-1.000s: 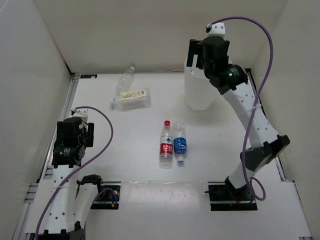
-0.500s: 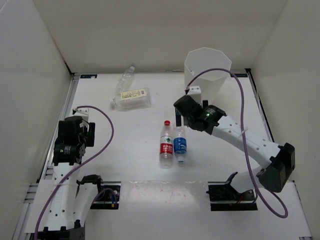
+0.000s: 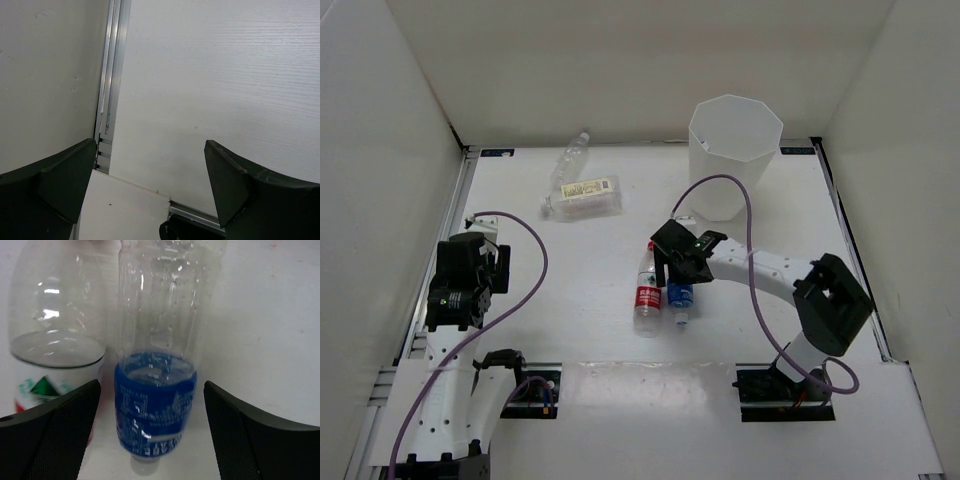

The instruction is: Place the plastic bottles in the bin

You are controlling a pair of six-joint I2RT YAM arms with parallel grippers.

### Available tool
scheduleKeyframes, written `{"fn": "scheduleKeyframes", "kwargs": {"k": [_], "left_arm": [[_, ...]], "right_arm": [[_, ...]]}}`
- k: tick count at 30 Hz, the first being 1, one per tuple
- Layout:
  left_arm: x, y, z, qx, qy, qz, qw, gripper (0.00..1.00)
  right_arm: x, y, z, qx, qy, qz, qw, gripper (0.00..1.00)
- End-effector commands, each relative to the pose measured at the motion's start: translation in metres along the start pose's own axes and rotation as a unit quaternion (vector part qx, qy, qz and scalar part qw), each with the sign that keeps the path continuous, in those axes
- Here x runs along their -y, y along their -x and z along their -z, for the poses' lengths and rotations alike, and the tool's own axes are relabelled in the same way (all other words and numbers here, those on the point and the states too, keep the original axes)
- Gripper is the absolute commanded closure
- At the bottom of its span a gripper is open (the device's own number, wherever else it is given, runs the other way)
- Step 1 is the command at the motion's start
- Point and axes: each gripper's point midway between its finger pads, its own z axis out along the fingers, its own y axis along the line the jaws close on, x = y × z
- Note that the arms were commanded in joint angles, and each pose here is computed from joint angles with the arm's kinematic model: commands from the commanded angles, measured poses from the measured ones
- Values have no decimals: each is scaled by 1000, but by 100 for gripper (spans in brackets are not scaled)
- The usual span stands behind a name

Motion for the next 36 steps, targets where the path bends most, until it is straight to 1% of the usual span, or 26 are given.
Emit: {"fn": "scheduleKeyframes", "kwargs": {"k": [1,2,4,6,7,8,10,12,13,14,15,17,18,20,21,22,23,24,25,26,27,28,29,32,34,36], "left_arm": [[0,4,-2,10,1,9,1000,0],[-1,4,-2,10,1,5,1000,0],[1,-2,-5,1,-1,-8,1000,0],[0,-2,-5,1,-1,-19,1000,0],[0,-2,-5,1,-1,-19,1000,0],[1,-2,-5,3,-6,-25,1000,0],[2,-2,-7,-2,-7,-27,1000,0],[2,-2,-7,-2,-7,-27,1000,0],[2,-2,-7,-2,-7,-27,1000,0],[4,-2,-7,-1,-11,-27,1000,0],[4,-2,-7,-1,-11,-27,1000,0],[6,-3,-9,-5,-17,-29,999,0],[9,-3,-10,-7,-23,-31,999,0],[11,-2,-10,-6,-30,-36,999,0],[14,-3,-12,-8,-36,-38,999,0],[14,-3,-12,-8,-36,-38,999,0],[14,-3,-13,-12,-38,-44,998,0],[13,0,-13,-12,-37,-44,998,0],[14,0,-13,-10,-42,-50,998,0],[16,0,-13,-9,-46,-50,998,0],[14,4,-13,-8,-46,-58,997,0],[15,8,-13,-4,-52,-65,996,0],[17,8,-13,-2,-59,-65,996,0],[24,16,-13,7,-84,-88,993,0],[30,18,-17,5,-107,-111,988,0],[44,19,-20,9,-149,-142,979,0]], "right_arm": [[-7,5,-20,-8,18,-19,1000,16],[-8,0,-25,-15,18,-17,1000,20],[-5,-8,-34,-27,10,-14,1000,21],[-5,-13,-38,-37,9,-7,999,28],[-4,-16,-41,-42,6,-6,999,36],[-2,-20,-42,-46,3,-4,999,47],[-2,-13,-33,-30,8,-14,999,56],[-1,0,-13,3,13,-15,1000,79],[-2,10,-2,22,11,-15,1000,86],[4,16,8,33,1,-10,999,89],[1,42,34,80,5,-12,997,89],[2,62,65,121,1,8,993,91],[-5,92,101,173,22,-2,985,92],[0,126,143,240,18,11,971,92],[-2,158,186,303,42,-8,952,92],[0,175,207,340,45,-7,939,92],[5,192,227,380,32,24,924,94],[16,211,245,418,19,21,908,96],[21,241,279,482,26,-4,876,96],[30,256,294,510,12,15,860,96],[49,277,293,522,-10,2,853,97],[59,299,318,553,-7,-23,833,97],[79,319,302,547,-35,-39,836,97],[117,361,292,552,-77,-86,826,97],[129,380,277,549,-87,-93,826,92],[138,405,251,538,-94,-97,832,86]]}}
